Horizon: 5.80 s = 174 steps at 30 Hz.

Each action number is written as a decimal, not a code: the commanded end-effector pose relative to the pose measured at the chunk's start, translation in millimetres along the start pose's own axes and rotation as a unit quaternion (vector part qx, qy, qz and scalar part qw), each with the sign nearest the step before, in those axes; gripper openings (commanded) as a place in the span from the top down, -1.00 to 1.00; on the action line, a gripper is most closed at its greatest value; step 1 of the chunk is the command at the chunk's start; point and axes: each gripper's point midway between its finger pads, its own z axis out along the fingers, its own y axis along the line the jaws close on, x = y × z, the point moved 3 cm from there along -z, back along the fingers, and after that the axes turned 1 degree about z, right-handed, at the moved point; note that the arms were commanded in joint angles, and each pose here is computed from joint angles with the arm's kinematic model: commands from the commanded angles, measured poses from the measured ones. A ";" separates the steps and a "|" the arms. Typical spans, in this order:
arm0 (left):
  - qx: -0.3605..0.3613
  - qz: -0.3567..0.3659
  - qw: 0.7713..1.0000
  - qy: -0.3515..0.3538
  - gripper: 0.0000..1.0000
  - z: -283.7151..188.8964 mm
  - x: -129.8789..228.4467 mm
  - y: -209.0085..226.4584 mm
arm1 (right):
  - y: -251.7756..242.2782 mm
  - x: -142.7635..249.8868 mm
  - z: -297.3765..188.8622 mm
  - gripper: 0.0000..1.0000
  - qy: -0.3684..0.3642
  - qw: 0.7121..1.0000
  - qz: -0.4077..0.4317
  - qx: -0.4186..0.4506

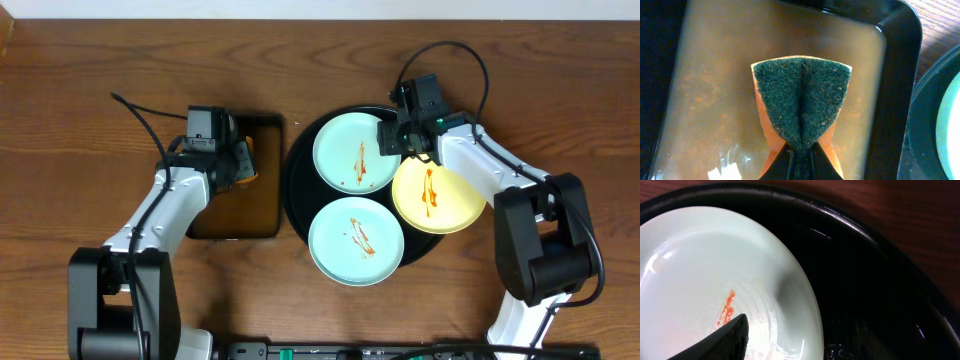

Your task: Clean dirty plates on tray and stack at the side

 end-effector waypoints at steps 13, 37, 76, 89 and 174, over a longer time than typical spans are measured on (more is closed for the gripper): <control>0.069 0.022 0.997 -0.021 0.85 -22.8 -18.0 -43.6 | -5.4 7.9 11.2 0.09 0.010 1.000 0.017 0.008; 0.179 0.112 0.977 0.003 0.85 18.5 36.5 -208.0 | 15.6 27.4 21.6 0.98 0.047 0.998 0.041 -0.016; 0.145 0.086 0.986 0.016 0.85 17.0 27.8 -186.7 | 17.5 40.8 20.5 0.98 0.075 0.996 0.038 -0.010; 0.124 0.110 0.983 0.078 0.85 47.2 86.7 -206.0 | 17.1 42.3 20.3 0.98 0.079 0.996 0.039 -0.009; -0.136 0.038 0.990 -0.007 0.85 -45.5 -17.2 -1.3 | 13.6 -48.6 -147.1 0.98 -0.168 0.938 -0.180 0.246</control>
